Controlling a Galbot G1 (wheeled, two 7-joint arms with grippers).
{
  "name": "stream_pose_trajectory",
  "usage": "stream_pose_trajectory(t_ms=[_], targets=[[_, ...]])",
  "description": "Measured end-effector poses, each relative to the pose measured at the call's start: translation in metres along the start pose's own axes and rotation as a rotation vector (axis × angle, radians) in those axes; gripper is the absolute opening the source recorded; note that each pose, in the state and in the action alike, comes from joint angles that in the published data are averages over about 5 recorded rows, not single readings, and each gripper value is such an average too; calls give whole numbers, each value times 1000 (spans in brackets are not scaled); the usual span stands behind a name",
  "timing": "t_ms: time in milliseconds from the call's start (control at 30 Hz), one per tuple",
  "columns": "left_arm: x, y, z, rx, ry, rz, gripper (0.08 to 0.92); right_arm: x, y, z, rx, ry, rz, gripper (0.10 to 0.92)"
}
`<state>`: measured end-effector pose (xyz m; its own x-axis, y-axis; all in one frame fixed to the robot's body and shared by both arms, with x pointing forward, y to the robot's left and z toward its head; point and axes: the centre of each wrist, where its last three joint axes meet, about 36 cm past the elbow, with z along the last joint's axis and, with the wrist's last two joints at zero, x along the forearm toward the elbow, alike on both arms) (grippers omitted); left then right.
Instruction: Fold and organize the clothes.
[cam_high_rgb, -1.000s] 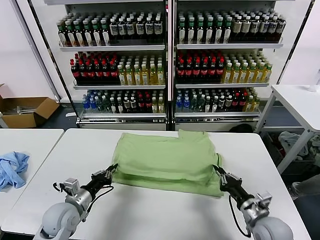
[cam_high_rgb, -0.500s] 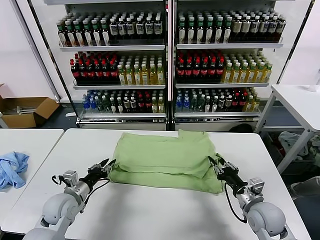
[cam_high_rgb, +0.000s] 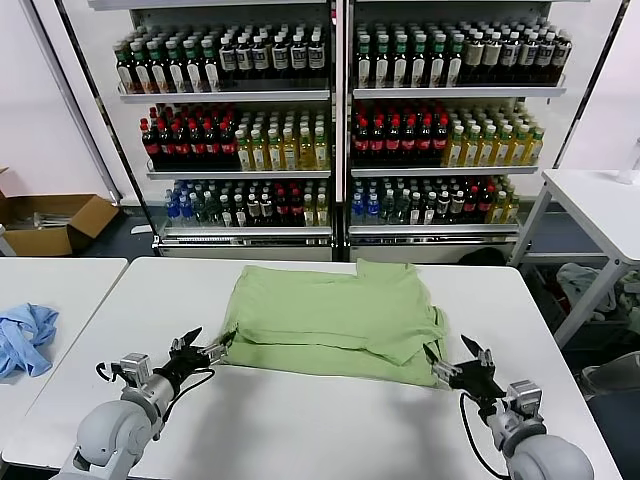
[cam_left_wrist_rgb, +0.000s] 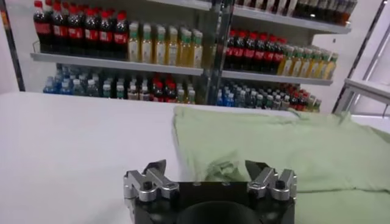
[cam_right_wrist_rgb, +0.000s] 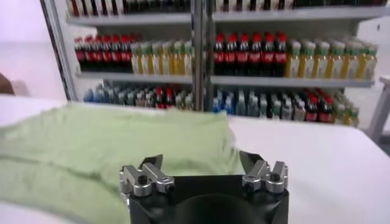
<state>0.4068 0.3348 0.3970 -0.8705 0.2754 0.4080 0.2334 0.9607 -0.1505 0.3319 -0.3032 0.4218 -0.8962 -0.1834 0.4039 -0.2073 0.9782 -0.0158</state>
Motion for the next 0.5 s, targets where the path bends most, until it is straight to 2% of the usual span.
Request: stream_pose_trajectory(t_ms=[100, 500], targets=[[-2, 1, 3, -9, 21, -2, 756, 0, 5, 4, 2, 22, 2, 723], [-3, -4, 15, -24, 106, 1, 411, -2, 11, 20, -1, 88, -8, 377]])
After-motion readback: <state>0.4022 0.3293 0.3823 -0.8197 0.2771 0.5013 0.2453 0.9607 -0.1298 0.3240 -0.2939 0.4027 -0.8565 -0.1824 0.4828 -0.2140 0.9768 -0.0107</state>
